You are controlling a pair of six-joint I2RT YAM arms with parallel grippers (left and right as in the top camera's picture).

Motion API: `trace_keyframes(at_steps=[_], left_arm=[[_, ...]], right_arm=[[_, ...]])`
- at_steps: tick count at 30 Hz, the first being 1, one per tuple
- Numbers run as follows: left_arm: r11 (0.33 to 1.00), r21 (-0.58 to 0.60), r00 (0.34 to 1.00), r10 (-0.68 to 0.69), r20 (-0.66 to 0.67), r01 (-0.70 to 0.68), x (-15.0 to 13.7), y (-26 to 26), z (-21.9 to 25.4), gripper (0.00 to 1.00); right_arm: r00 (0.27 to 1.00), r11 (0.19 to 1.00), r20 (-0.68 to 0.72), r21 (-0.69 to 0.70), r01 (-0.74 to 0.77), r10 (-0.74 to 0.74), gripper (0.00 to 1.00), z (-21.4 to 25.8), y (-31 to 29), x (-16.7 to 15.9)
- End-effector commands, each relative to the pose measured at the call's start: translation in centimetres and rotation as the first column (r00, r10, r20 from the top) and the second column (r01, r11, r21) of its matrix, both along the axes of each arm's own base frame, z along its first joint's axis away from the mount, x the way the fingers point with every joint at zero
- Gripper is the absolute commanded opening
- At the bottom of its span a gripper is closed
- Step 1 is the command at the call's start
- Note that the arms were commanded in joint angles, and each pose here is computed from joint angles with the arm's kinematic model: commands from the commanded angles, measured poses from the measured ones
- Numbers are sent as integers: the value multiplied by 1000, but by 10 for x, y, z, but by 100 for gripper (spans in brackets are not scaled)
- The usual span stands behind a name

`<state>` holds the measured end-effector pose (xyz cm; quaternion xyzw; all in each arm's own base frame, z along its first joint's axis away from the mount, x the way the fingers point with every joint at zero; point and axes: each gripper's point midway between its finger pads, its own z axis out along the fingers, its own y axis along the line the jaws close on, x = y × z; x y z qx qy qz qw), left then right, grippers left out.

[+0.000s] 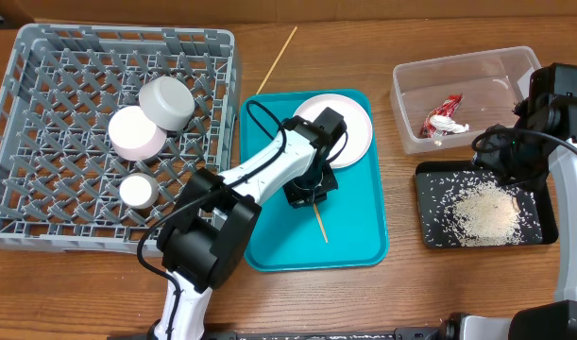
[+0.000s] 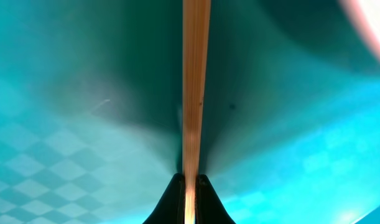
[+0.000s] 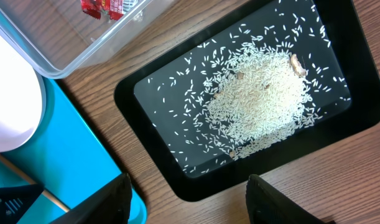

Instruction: Sort waste into correct bins and load items into the dishwasher

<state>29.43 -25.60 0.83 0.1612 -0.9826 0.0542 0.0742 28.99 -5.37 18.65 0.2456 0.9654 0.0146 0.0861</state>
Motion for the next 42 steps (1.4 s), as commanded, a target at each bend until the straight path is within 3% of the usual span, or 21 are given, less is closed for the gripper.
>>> trace_keyframes(at_steps=[1,5,10,18,29,30,32,34,37,42], left_arm=[[999,33,993,-17,115,14,19,23,30,4],[990,98,921,-134,366,105,52,57,102,4],[941,179,813,-338,475,286,73,101,147,4],[907,253,782,-420,462,338,107,194,145,4],[887,241,820,-458,343,395,114,209,91,5],[886,237,824,-459,333,398,113,209,86,10],[886,235,826,-459,327,399,112,209,85,32],[886,238,823,-459,334,397,113,209,89,36],[888,246,806,-458,376,389,120,206,116,52],[887,262,698,-461,548,380,148,184,183,69]], right_arm=[[999,1000,44,-15,1,0,61,13,-2,3],[999,1000,44,-15,1,0,61,13,-2,3],[999,1000,44,-15,1,0,61,13,-2,3],[999,1000,44,-15,1,0,61,13,-2,3],[999,1000,43,-15,1,0,61,13,-2,3],[999,1000,43,-15,1,0,61,13,-2,2],[999,1000,43,-15,1,0,61,13,-2,2],[999,1000,43,-15,1,0,61,13,-2,3],[999,1000,44,-15,1,0,61,13,-2,3],[999,1000,44,-15,1,0,61,13,-2,3]])
